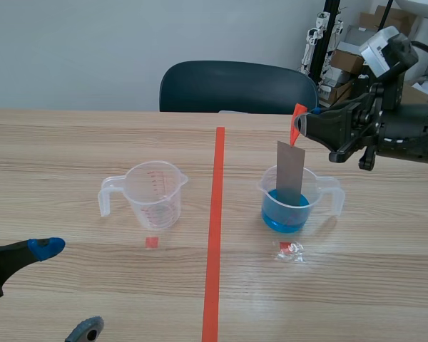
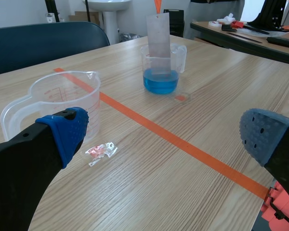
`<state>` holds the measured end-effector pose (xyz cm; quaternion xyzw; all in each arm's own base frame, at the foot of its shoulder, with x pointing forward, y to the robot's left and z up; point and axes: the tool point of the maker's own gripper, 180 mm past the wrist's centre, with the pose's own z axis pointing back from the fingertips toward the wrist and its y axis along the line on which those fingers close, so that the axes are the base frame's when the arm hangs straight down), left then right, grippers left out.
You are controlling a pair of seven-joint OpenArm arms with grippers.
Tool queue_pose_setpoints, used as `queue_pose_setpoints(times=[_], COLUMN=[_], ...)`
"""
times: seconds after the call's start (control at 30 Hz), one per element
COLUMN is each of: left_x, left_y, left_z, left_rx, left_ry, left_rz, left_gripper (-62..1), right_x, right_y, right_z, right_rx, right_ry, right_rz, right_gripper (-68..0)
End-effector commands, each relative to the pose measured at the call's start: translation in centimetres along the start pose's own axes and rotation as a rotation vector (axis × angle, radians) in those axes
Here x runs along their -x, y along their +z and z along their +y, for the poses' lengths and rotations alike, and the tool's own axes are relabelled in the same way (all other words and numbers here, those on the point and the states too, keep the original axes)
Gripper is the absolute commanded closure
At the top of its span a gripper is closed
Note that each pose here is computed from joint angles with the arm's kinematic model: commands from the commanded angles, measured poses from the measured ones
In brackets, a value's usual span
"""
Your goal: Do the redox reaction experiment. hold the plate still in the solution
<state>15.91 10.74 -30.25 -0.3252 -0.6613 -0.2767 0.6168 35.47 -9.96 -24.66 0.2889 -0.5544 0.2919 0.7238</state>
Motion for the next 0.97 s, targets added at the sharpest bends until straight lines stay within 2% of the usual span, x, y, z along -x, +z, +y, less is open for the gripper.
queue_pose_setpoints(times=[0.0, 0.23, 0.93], left_x=[-0.79, -0.8, -0.8], left_y=[-0.28, -0.28, -0.28], left_z=[0.05, 0.05, 0.05], left_rx=[0.005, 0.005, 0.005], left_ry=[-0.008, -0.007, -0.007], left_rz=[-0.03, -0.03, -0.03], left_gripper=[-62.3, -62.3, -62.3], right_x=[-0.47, -0.8, -0.79], right_y=[0.12, 0.12, 0.12], right_z=[-0.31, -0.3, -0.3], right_rx=[0.005, 0.004, 0.005], right_ry=[0.017, 0.017, 0.017], right_rz=[-0.001, -0.02, -0.019], right_gripper=[-0.4, -0.4, -0.4])
